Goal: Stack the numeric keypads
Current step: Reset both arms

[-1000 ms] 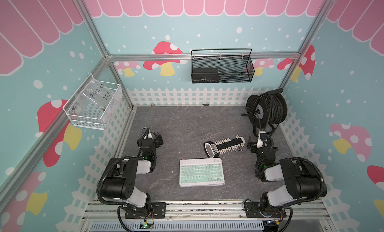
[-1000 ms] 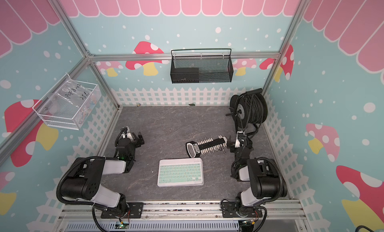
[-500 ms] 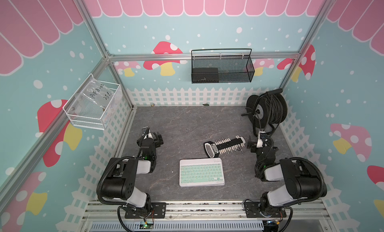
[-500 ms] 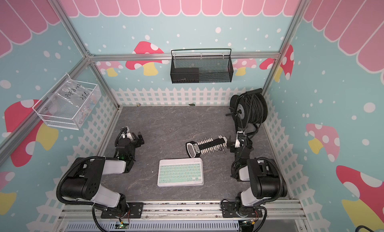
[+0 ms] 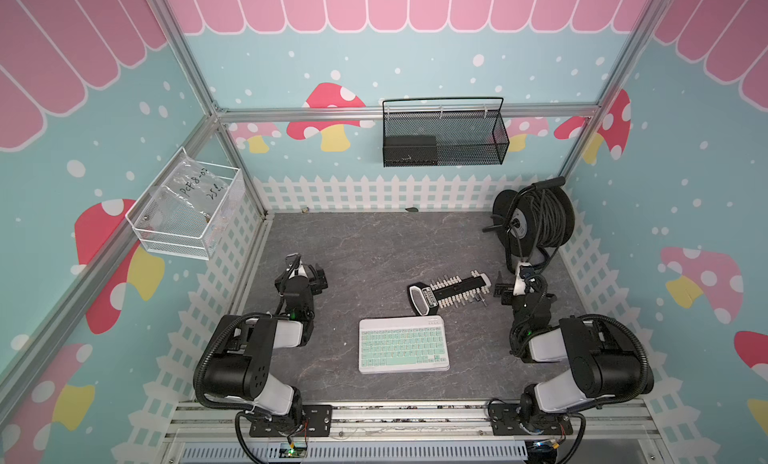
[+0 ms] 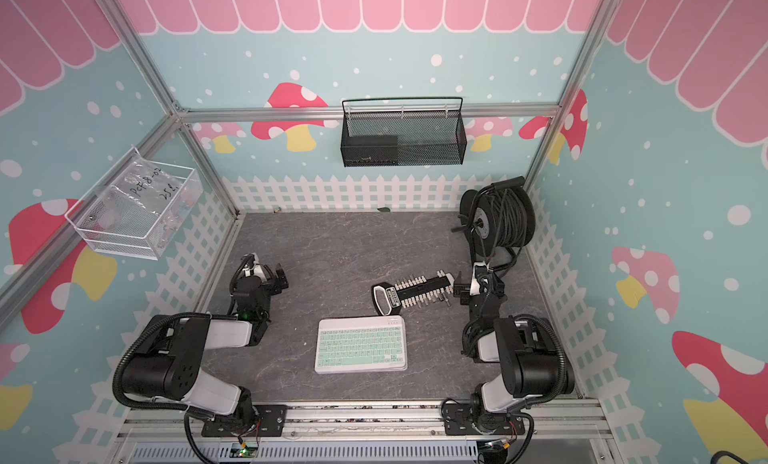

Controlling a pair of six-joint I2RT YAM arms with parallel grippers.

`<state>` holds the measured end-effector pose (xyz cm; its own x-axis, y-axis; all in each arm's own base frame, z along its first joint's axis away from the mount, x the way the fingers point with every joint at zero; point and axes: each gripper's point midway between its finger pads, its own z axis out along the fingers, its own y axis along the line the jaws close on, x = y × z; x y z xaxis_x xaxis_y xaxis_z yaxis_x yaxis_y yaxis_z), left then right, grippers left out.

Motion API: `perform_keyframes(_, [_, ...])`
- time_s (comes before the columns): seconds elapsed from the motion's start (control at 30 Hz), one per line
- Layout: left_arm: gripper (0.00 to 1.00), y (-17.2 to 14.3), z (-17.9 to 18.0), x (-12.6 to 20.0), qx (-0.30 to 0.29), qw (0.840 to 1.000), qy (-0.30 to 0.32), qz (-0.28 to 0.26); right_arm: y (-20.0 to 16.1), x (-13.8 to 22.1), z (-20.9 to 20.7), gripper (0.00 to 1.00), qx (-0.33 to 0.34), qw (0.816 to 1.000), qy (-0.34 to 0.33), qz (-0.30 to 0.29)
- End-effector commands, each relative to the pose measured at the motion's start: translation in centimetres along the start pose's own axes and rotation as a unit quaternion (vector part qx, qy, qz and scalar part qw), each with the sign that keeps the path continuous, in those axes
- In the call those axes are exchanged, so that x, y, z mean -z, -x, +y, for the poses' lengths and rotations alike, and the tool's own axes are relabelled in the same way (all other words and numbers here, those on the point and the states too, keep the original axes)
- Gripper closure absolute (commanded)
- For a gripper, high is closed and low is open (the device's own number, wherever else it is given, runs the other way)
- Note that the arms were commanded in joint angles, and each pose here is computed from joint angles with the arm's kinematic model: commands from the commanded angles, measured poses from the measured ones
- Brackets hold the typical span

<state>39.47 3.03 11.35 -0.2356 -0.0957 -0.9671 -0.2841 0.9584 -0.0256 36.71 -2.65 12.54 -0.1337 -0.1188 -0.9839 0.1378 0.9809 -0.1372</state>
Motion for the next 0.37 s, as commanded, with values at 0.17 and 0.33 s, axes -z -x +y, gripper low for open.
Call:
perform_keyframes(0.17, [0.0,0.57,-0.1,-0.27,-0.01,1.0,0.002,-0.008,0.99,-0.04,0.13,0.0,0.009,1.0,0.004,-0.021])
perform_keyframes(0.33, [0.0,0.57,-0.07,-0.1,-0.01,1.0,0.001,-0.011,1.07,0.04,0.14,0.01,0.008,1.0,0.005,-0.023])
